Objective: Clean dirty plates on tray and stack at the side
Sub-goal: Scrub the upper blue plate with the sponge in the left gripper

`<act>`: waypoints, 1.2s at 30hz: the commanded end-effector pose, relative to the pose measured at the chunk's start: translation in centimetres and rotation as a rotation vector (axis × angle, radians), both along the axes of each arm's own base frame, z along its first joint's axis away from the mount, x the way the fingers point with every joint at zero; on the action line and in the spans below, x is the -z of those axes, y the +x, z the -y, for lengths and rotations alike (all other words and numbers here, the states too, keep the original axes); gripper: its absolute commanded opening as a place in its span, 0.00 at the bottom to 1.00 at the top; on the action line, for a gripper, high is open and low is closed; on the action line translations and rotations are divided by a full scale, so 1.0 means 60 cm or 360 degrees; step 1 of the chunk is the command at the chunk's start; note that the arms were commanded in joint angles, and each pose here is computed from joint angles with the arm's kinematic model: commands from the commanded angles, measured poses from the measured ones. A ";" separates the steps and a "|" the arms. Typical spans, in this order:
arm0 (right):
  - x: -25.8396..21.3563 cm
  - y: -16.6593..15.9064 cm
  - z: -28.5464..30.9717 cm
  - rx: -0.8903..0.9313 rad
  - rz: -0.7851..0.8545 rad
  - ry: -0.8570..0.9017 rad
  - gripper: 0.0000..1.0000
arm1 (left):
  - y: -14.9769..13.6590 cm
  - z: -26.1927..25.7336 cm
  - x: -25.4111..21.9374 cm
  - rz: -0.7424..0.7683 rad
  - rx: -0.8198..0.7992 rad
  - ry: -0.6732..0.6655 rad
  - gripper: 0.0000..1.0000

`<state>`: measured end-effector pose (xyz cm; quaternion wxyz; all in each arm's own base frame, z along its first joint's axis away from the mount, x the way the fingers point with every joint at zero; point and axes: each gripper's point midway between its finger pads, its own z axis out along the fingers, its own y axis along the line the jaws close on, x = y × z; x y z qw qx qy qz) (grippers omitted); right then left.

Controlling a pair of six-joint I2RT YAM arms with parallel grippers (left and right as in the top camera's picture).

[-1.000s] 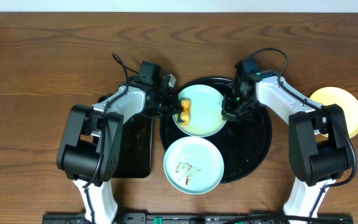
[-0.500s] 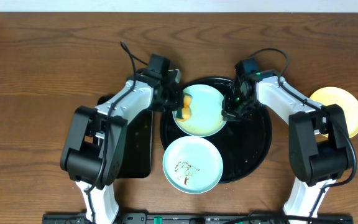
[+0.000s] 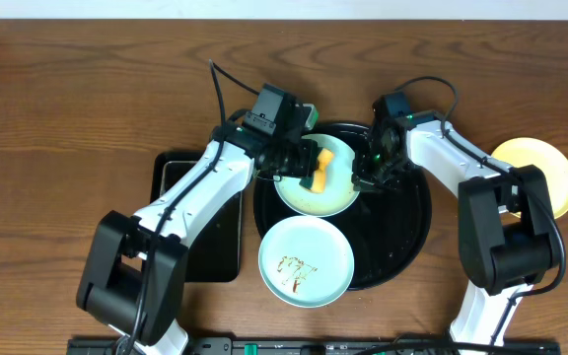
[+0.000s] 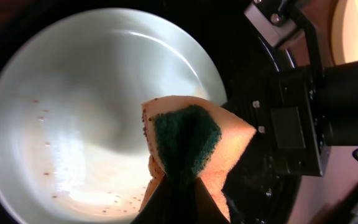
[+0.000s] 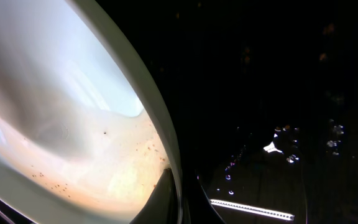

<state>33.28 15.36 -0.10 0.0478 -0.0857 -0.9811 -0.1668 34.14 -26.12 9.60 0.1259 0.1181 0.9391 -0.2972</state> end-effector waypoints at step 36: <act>0.062 -0.044 0.090 -0.0022 -0.0149 -0.0407 0.02 | 0.080 -0.007 0.196 -0.0226 -0.0162 -0.0134 0.07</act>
